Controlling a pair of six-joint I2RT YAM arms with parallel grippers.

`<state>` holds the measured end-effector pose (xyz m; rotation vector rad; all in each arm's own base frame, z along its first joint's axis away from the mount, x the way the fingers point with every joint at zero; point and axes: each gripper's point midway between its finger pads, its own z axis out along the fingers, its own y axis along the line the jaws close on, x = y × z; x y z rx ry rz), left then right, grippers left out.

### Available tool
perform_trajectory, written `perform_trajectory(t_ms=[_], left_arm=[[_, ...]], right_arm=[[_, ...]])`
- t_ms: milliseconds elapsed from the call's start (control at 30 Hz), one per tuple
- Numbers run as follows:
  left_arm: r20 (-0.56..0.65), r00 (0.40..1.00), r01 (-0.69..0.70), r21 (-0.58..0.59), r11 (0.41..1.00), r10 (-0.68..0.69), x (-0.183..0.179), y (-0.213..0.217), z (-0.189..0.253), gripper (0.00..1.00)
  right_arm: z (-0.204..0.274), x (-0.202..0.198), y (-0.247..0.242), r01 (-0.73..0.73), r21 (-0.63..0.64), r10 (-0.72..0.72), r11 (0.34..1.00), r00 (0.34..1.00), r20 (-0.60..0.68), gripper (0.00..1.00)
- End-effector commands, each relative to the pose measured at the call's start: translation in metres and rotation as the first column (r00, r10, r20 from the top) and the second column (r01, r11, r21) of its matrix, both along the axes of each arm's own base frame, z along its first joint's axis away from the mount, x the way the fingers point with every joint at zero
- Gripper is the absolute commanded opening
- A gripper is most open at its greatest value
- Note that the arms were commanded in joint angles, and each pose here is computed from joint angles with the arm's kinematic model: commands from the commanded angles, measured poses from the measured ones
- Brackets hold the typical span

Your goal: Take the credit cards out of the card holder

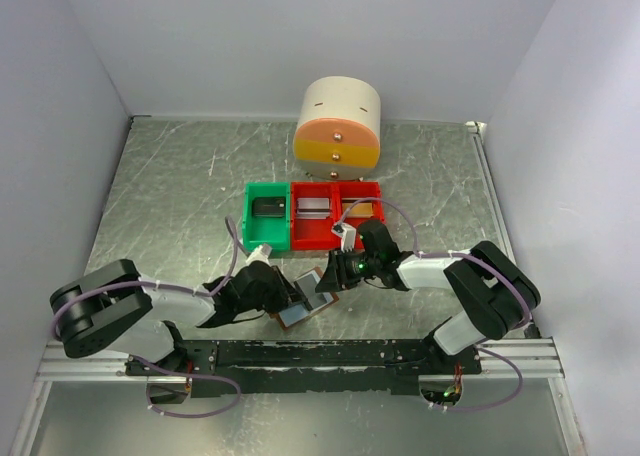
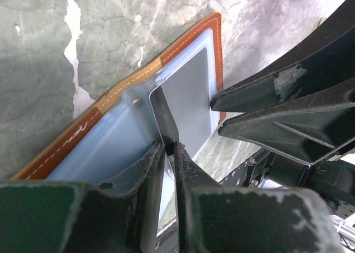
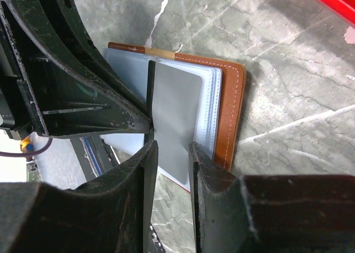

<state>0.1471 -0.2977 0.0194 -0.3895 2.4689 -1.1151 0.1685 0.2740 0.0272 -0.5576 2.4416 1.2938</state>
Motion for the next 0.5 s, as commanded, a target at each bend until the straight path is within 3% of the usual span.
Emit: perform_trajectory(t_ms=[0, 233, 467], left_arm=[[-0.011, 1.000, 0.007, 0.049, 0.999, -0.006, -0.0071, 0.0124, -0.0085, 0.22], [-0.005, 1.000, -0.015, 0.072, 0.997, 0.015, -0.0071, 0.0216, -0.0079, 0.20], [-0.003, 1.000, -0.003, 0.054, 0.999, 0.004, -0.0067, 0.0160, -0.0044, 0.36]], right_arm=[[-0.0212, -0.0059, -0.0136, 0.029, -0.085, -0.031, 0.996, 0.999, -0.031, 0.30], [-0.0211, -0.0060, -0.0140, 0.029, -0.086, -0.032, 0.996, 0.999, -0.030, 0.29], [-0.0206, -0.0058, -0.0136, 0.029, -0.083, -0.032, 0.996, 0.999, -0.032, 0.29]])
